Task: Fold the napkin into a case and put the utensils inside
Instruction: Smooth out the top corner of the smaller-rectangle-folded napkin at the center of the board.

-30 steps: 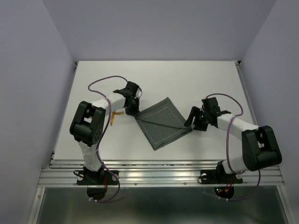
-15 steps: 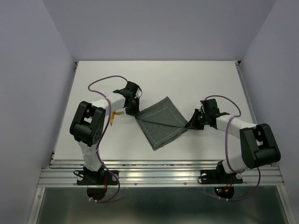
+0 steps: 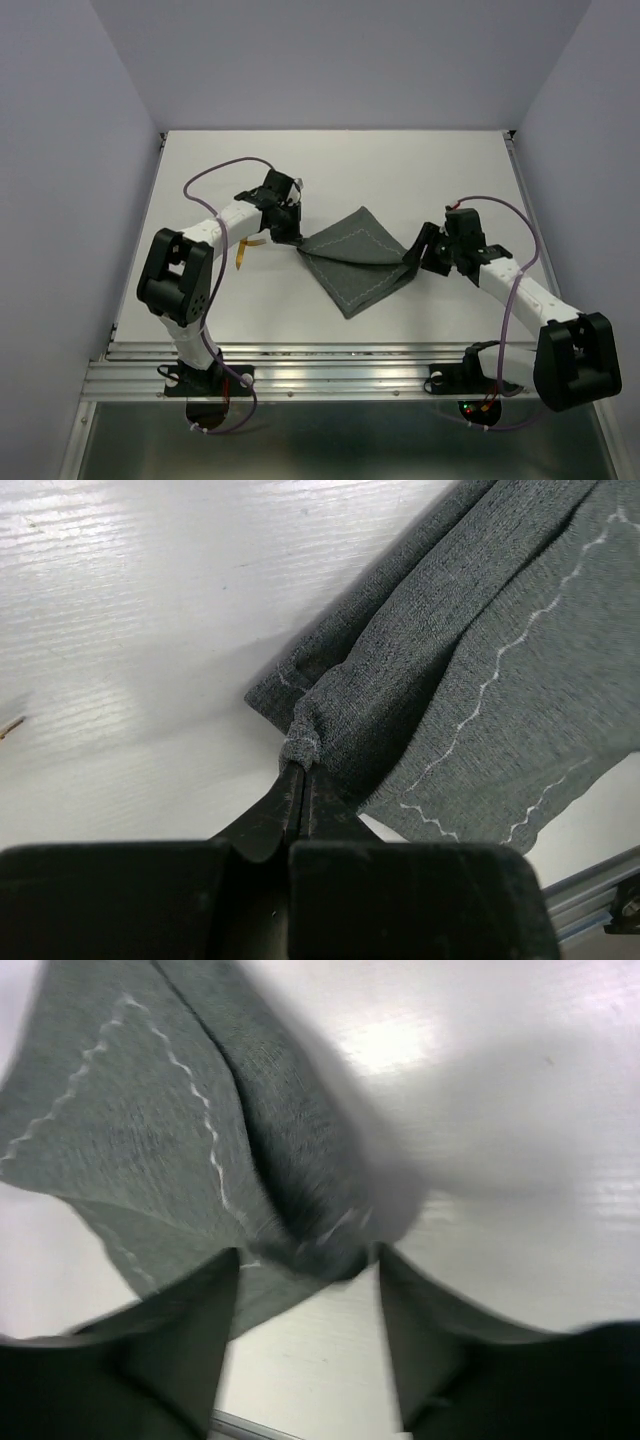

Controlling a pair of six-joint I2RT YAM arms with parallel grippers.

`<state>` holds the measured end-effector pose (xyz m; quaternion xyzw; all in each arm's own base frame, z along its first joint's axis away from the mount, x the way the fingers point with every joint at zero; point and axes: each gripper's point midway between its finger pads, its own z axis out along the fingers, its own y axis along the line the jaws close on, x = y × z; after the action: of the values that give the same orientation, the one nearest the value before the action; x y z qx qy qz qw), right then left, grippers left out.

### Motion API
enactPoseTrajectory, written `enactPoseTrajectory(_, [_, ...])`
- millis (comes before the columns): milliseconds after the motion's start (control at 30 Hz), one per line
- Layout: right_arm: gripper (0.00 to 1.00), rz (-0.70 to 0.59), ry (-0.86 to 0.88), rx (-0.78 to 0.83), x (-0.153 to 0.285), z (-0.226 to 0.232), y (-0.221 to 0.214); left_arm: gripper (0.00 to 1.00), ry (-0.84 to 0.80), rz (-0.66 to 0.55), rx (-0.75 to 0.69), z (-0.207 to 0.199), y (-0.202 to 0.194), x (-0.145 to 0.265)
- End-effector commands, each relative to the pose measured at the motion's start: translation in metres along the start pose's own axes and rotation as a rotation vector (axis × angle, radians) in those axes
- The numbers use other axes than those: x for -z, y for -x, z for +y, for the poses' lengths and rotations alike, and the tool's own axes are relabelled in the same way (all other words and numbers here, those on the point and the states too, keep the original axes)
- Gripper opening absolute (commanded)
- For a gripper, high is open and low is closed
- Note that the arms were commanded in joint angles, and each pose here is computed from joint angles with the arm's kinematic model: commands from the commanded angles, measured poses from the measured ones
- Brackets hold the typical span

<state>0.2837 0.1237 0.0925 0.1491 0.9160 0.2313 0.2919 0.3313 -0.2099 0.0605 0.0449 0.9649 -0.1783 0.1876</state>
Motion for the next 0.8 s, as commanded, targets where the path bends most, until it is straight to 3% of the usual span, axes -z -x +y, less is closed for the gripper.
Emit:
enactPoseTrajectory(0, [0.73,0.041,-0.143,-0.012,-0.004,-0.040,-0.027,0.00,0.007,0.062,0.021,0.009,-0.024,-0.010])
enactPoseTrajectory(267, [0.76,-0.005,-0.182,0.004,0.006,-0.043,-0.015,0.00,0.102,0.033,0.046,0.028,-0.021,-0.027])
enactPoseTrajectory(500, [0.71,-0.034,-0.115,0.014,0.028,-0.020,-0.010,0.00,0.131,0.046,0.036,0.033,-0.020,-0.031])
enactPoseTrajectory(767, [0.58,0.026,-0.004,0.035,0.046,0.034,-0.076,0.00,0.146,0.058,0.041,0.038,-0.024,-0.037])
